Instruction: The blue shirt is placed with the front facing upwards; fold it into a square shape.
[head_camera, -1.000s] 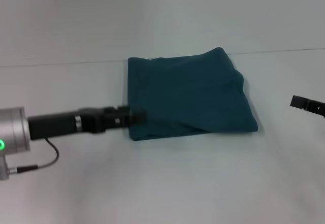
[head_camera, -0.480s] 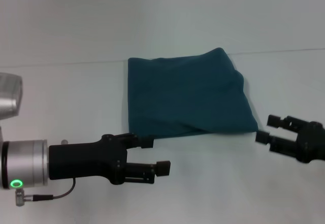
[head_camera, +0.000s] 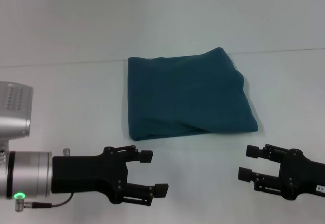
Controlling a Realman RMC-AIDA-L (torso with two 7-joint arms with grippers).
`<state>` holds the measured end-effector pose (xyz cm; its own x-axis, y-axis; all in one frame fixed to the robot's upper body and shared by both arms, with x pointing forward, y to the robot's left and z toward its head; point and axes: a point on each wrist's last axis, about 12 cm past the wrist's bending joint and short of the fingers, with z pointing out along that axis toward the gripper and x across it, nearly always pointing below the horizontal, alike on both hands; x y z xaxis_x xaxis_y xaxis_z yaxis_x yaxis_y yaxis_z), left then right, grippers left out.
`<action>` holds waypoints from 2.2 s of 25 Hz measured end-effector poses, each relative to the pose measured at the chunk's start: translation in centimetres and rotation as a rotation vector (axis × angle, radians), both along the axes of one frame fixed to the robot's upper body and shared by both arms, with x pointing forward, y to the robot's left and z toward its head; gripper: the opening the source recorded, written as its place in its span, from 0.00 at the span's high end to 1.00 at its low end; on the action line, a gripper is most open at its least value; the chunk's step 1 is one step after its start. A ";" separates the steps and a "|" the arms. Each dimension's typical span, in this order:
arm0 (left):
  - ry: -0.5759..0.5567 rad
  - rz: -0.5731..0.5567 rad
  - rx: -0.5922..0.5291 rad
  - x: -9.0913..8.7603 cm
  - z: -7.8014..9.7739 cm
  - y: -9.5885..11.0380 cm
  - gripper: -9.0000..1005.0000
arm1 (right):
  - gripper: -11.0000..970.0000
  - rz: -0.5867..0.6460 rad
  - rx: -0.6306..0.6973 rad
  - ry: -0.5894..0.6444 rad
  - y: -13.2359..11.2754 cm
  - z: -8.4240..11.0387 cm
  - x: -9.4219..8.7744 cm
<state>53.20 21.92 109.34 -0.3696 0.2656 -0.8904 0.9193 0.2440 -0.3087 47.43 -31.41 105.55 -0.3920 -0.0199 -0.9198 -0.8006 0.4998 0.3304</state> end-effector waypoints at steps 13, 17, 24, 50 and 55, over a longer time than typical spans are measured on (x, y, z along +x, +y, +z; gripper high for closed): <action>0.129 0.083 0.029 1.6 0.2 -0.6 0.06 | 0.21 -0.017 0.037 0.038 0.0 -0.6 -0.7; 0.124 0.073 0.039 1.5 0.0 -1.1 0.06 | 0.21 -0.019 0.040 0.041 0.1 -0.8 -0.8; 0.125 0.081 0.035 1.5 -0.1 -1.1 0.06 | 0.21 -0.029 0.047 0.047 0.1 -0.8 -0.9; 0.136 0.087 0.015 0.9 -0.5 -0.7 0.06 | 0.22 -0.025 0.065 0.057 0.3 -1.0 -1.1; 0.138 0.101 0.001 0.7 -0.6 -0.4 0.06 | 0.22 -0.020 0.064 0.056 0.3 -0.9 -1.0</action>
